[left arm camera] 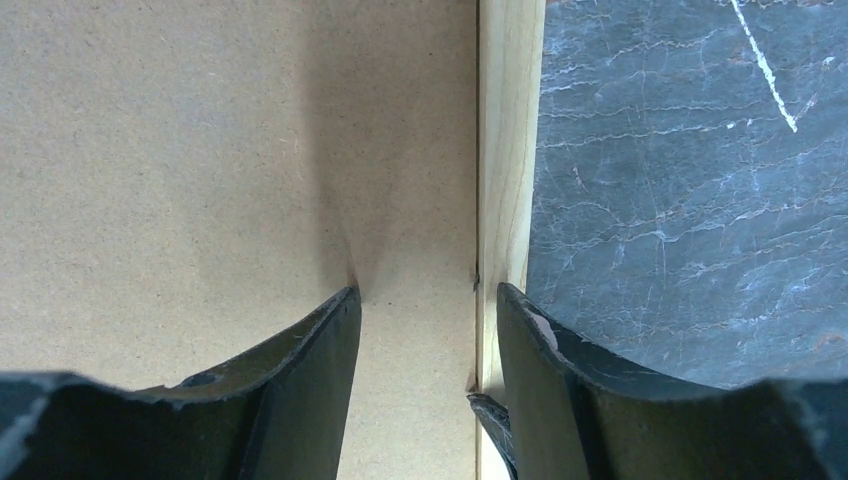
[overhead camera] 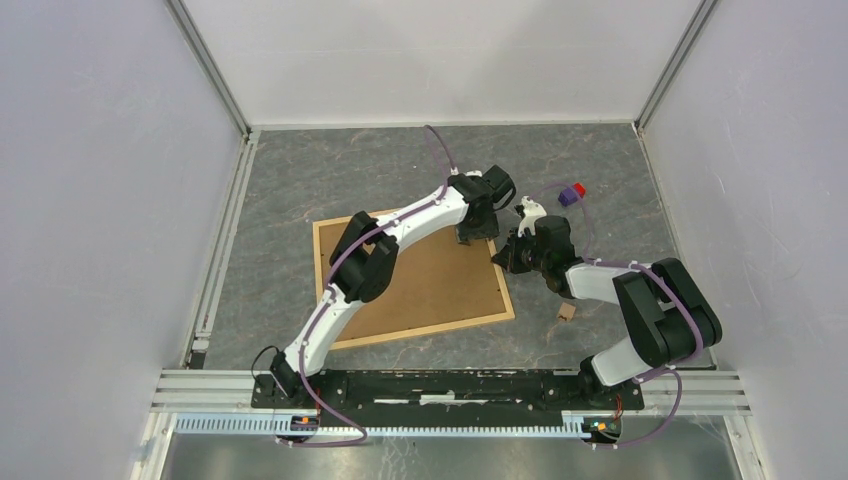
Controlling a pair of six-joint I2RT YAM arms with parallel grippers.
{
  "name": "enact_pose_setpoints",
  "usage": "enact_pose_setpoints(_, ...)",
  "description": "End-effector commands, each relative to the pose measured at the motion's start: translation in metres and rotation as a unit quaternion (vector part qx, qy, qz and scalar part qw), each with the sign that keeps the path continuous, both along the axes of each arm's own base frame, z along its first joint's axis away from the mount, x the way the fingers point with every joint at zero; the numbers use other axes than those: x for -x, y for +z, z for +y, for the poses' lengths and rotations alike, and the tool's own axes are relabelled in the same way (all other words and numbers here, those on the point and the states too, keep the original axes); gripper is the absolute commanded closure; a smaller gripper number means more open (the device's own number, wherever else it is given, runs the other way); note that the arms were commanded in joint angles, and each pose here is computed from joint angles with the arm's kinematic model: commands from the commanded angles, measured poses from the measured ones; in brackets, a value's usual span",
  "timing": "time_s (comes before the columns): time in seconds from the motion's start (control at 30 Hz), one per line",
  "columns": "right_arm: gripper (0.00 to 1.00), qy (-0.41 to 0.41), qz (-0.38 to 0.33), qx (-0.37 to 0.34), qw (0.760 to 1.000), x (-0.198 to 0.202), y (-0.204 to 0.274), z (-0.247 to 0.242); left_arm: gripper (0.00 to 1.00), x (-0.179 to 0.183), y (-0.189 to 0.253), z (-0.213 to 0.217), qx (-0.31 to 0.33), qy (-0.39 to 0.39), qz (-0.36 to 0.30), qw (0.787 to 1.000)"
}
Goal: Put the photo into the frame
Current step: Install the photo frame at the center of the board.
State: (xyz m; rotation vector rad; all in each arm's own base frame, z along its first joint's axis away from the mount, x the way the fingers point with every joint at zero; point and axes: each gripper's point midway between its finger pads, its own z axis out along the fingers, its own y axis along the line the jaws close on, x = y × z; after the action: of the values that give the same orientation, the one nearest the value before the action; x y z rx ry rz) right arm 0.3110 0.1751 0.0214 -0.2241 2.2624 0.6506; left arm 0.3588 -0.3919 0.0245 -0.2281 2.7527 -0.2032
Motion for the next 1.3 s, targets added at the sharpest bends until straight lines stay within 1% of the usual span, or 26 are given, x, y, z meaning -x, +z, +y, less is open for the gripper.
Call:
enact_pose_setpoints(0.0, 1.00, 0.021, 0.076, 0.032, 0.996, 0.039, -0.029, -0.009, 0.41, 0.051, -0.090, 0.074, -0.175, 0.002, 0.115, 0.978)
enact_pose_setpoints(0.1, 1.00, 0.023, 0.073, 0.031, 0.997, 0.040, -0.028, -0.008, 0.46, 0.050, -0.089, 0.083, -0.193, 0.008, 0.103, 0.976)
enact_pose_setpoints(0.27, 1.00, 0.026, 0.074, 0.026, 0.997, 0.044, -0.029, -0.008, 0.56, 0.047, -0.086, 0.086, -0.185, 0.014, 0.083, 0.979)
enact_pose_setpoints(0.33, 1.00, 0.026, 0.072, 0.025, 0.997, 0.044, -0.027, -0.008, 0.56, 0.048, -0.087, 0.086, -0.191, 0.012, 0.082, 0.978)
enact_pose_setpoints(0.43, 1.00, 0.025, 0.067, 0.024, 0.997, 0.043, -0.024, -0.007, 0.60, 0.052, -0.092, 0.089, -0.195, 0.016, 0.089, 0.977)
enact_pose_setpoints(0.6, 1.00, 0.026, 0.065, 0.023, 0.997, 0.043, -0.023, -0.007, 0.62, 0.054, -0.092, 0.098, -0.211, 0.017, 0.083, 0.974)
enact_pose_setpoints(0.77, 1.00, 0.027, 0.066, 0.018, 0.997, 0.044, -0.023, -0.006, 0.70, 0.057, -0.095, 0.100, -0.206, 0.019, 0.079, 0.975)
enact_pose_setpoints(0.83, 1.00, 0.026, 0.067, 0.017, 0.997, 0.044, -0.023, -0.006, 0.70, 0.056, -0.094, 0.099, -0.196, 0.017, 0.073, 0.978)
enact_pose_setpoints(0.93, 1.00, 0.027, 0.067, 0.017, 0.997, 0.044, -0.023, -0.006, 0.67, 0.057, -0.096, 0.099, -0.197, 0.013, 0.075, 0.977)
enact_pose_setpoints(1.07, 1.00, 0.027, 0.065, 0.017, 0.997, 0.044, -0.022, -0.006, 0.66, 0.059, -0.100, 0.098, -0.189, 0.016, 0.078, 0.979)
enact_pose_setpoints(1.1, 1.00, 0.026, 0.065, 0.019, 0.997, 0.044, -0.023, -0.006, 0.65, 0.057, -0.099, 0.097, -0.190, 0.015, 0.075, 0.979)
enact_pose_setpoints(1.2, 1.00, 0.028, 0.067, 0.018, 0.997, 0.045, -0.024, -0.006, 0.57, 0.057, -0.099, 0.097, -0.189, 0.016, 0.076, 0.979)
enact_pose_setpoints(1.27, 1.00, 0.028, 0.069, 0.018, 0.997, 0.045, -0.025, -0.005, 0.57, 0.059, -0.100, 0.095, -0.185, 0.016, 0.082, 0.979)
